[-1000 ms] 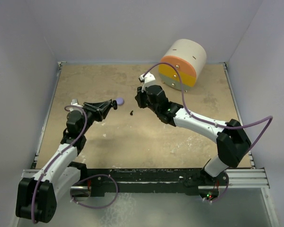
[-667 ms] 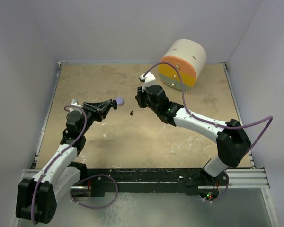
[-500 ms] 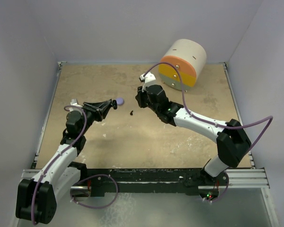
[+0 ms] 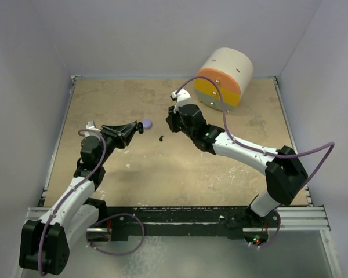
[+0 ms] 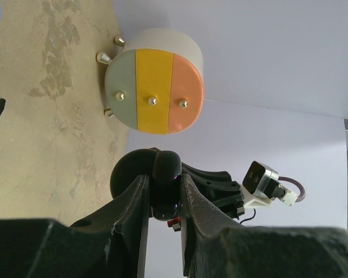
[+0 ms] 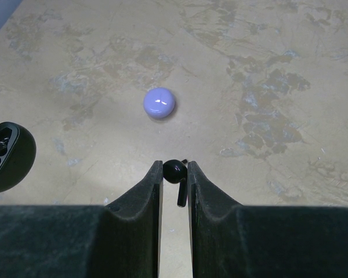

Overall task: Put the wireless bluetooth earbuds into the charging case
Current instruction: Place the earbud in the charging case.

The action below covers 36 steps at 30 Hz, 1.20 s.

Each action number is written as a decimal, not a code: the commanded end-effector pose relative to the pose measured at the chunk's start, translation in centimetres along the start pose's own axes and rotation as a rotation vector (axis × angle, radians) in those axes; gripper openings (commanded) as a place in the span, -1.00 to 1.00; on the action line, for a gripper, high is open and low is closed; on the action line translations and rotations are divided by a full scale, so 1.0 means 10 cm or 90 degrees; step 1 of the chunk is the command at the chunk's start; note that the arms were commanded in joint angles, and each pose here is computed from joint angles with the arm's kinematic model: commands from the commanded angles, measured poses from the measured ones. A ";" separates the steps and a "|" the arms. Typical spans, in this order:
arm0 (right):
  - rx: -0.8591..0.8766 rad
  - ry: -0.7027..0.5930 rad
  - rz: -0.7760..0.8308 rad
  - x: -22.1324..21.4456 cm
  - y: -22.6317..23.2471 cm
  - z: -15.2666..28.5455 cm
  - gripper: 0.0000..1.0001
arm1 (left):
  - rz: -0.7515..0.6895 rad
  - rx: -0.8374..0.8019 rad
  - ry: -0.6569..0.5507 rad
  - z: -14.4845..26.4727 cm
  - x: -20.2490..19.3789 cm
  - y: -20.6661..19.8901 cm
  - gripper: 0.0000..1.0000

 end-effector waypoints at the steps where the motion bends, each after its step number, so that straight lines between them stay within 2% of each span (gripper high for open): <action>1: 0.002 -0.040 -0.014 0.21 0.01 0.07 -0.64 | -0.023 -0.054 0.007 0.02 -0.02 -0.25 -1.00; 11: -0.001 -0.045 -0.017 0.25 0.01 0.08 -0.65 | -0.023 -0.049 0.007 0.01 -0.02 -0.24 -1.00; 16: -0.043 -0.073 -0.040 0.42 -0.05 0.12 -0.81 | -0.018 -0.049 0.012 -0.10 -0.05 -0.23 -1.00; 24: -0.042 -0.108 -0.056 0.64 -0.02 0.19 -0.80 | -0.011 -0.074 0.076 -0.42 -0.37 -0.28 -1.00; 31: 0.024 -0.182 -0.060 0.86 0.06 0.41 -1.00 | 0.026 -0.108 0.126 -0.61 -0.49 -0.36 -1.00; 36: 0.020 -0.212 -0.052 0.91 0.03 0.47 -1.00 | 0.063 -0.132 0.167 -0.72 -0.60 -0.40 -1.00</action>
Point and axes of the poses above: each gripper's point midway between its finger pads, its own z axis back along the fingers, its own y axis along the line the jaws close on, x = y × z, the point moved 4 cm from there along z, back along the fingers, and after that the axes turned 1 degree about -z, right-handed, at the moved point
